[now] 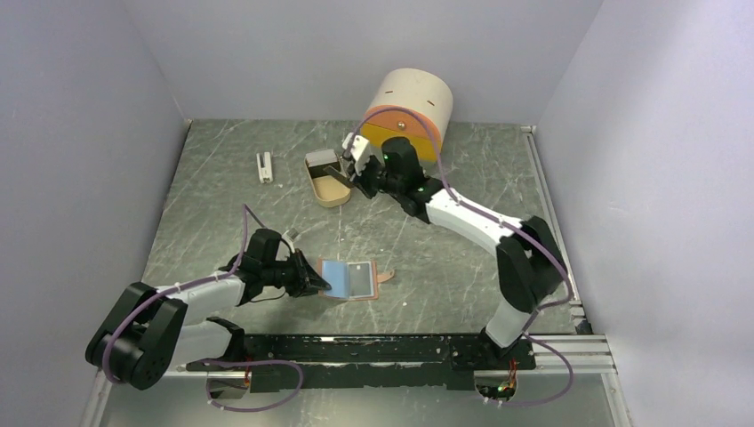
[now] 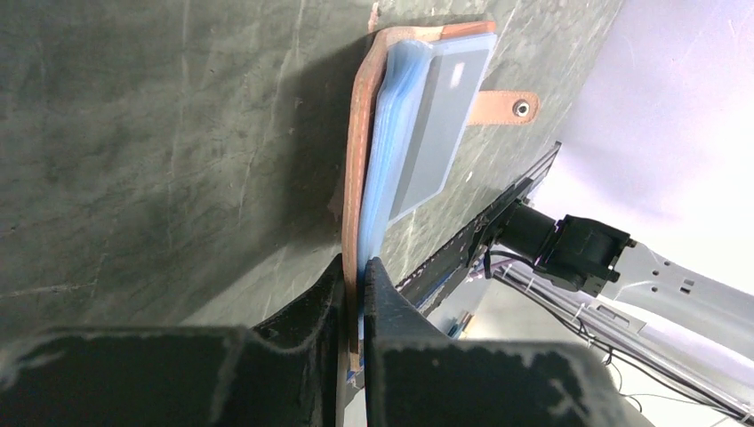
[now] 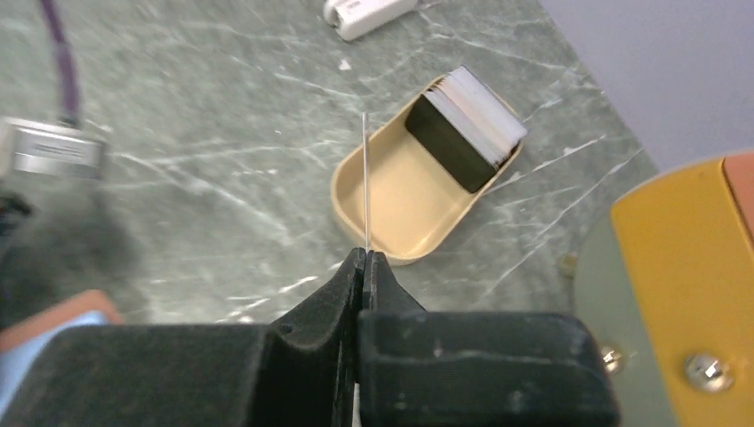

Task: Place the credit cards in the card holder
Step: Pick up the credit card from the storage box, then insert the credit card into the card holder.

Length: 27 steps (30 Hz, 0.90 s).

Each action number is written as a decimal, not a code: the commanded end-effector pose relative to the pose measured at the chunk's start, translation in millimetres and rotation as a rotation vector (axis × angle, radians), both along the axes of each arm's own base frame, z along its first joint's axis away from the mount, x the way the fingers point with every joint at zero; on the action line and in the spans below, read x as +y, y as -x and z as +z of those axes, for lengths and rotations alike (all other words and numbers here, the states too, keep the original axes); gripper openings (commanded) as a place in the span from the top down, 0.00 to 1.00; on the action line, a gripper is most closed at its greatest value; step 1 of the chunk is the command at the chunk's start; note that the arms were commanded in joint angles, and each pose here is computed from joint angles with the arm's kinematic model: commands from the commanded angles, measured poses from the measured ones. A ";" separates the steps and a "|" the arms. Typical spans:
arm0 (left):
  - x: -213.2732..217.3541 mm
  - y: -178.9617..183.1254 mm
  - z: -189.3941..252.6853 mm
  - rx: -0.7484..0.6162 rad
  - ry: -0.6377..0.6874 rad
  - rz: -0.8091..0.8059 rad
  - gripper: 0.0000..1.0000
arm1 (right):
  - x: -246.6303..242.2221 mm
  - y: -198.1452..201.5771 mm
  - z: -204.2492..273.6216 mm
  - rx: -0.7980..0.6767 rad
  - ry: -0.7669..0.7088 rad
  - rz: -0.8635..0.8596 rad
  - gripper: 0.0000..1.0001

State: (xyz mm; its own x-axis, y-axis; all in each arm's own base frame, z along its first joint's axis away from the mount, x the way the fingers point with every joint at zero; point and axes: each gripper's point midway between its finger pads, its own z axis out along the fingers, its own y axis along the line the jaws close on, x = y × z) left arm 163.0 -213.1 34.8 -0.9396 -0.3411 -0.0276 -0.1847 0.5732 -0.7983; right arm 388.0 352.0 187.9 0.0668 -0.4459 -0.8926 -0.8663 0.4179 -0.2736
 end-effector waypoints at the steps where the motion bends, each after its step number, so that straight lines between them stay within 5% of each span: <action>1: -0.5 -9.3 0.4 0.002 0.002 0.037 0.91 | -1.8 39.5 31.9 0.207 -0.241 -0.061 1.00; 15: -11.3 -23.4 19.6 0.004 0.133 0.127 0.91 | -39.5 132.7 9.5 0.783 -0.505 -0.309 1.00; 27: 8.4 -15.4 -4.2 0.022 -0.066 0.096 0.71 | -49.9 168.8 -61.1 1.070 -0.599 -0.416 1.00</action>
